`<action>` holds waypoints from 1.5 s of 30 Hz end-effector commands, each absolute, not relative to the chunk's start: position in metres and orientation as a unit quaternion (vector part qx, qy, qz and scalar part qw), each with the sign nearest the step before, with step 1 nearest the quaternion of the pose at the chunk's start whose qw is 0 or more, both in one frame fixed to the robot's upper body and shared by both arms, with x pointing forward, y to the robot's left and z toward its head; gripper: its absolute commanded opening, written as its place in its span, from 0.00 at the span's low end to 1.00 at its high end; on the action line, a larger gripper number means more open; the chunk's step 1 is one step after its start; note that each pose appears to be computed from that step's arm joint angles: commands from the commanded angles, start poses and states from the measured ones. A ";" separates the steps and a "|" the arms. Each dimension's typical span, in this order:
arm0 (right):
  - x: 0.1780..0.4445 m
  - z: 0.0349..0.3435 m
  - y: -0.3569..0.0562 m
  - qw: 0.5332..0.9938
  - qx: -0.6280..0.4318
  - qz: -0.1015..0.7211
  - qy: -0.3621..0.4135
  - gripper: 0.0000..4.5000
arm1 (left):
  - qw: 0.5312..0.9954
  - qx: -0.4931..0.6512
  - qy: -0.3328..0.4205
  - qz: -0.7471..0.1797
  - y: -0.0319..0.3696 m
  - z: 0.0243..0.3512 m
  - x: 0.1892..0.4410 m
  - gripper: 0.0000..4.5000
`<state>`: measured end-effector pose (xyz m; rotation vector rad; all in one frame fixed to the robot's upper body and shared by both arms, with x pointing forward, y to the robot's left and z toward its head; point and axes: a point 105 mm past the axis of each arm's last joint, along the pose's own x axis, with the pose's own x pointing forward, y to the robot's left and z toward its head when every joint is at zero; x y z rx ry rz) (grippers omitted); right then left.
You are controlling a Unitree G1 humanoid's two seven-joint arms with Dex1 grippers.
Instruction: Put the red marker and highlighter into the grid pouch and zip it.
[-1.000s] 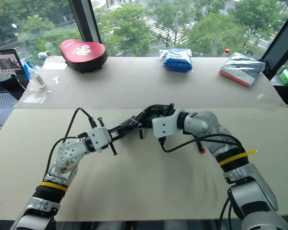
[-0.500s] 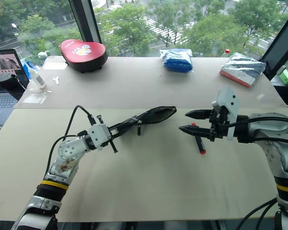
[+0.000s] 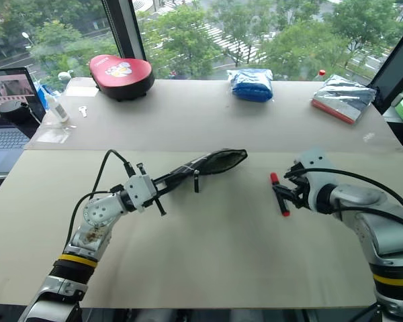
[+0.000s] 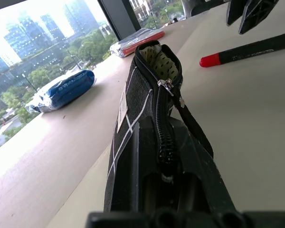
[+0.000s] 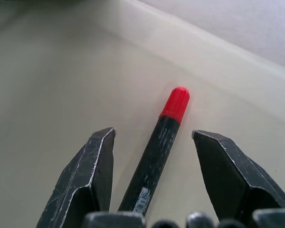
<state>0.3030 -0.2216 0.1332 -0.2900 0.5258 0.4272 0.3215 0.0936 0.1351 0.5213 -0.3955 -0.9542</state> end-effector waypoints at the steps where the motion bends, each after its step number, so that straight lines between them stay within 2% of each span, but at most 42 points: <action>1: 0.301 0.131 -0.221 0.934 -0.153 0.194 0.258 0.65 | 0.834 0.244 -0.211 -0.448 0.090 0.147 0.321 0.00; 15: 0.305 0.094 -0.228 0.924 -0.161 0.173 0.300 0.65 | 0.836 0.244 -0.216 -0.442 0.091 0.149 0.323 0.00; 18: 0.304 0.094 -0.226 0.925 -0.157 0.182 0.295 0.49 | 0.836 0.245 -0.218 -0.440 0.091 0.151 0.322 0.00; 23: 0.304 0.096 -0.226 0.926 -0.153 0.188 0.290 0.13 | 0.835 0.246 -0.220 -0.440 0.091 0.151 0.322 0.00; 28: 0.305 0.098 -0.224 0.927 -0.155 0.192 0.284 0.12 | 0.834 0.246 -0.222 -0.441 0.090 0.152 0.321 0.00; 31: 0.319 0.116 -0.227 0.945 -0.159 0.173 0.227 0.12 | 0.833 0.247 -0.223 -0.442 0.090 0.152 0.322 0.00; 33: 0.336 0.152 -0.232 0.956 -0.208 0.155 0.134 0.12 | 0.832 0.248 -0.222 -0.444 0.090 0.152 0.322 0.00; 38: 0.347 0.208 -0.231 0.941 -0.296 0.165 0.012 0.12 | 0.831 0.249 -0.220 -0.445 0.091 0.151 0.323 0.00; 41: 0.338 0.235 -0.206 0.899 -0.366 0.235 -0.048 0.12 | 0.831 0.250 -0.219 -0.446 0.092 0.150 0.324 0.00; 43: 0.321 0.232 -0.182 0.840 -0.437 0.317 -0.057 0.12 | 0.830 0.250 -0.220 -0.447 0.091 0.150 0.324 0.00; 45: 0.318 0.224 -0.177 0.792 -0.505 0.336 -0.062 0.12 | 0.830 0.250 -0.221 -0.447 0.090 0.151 0.325 0.00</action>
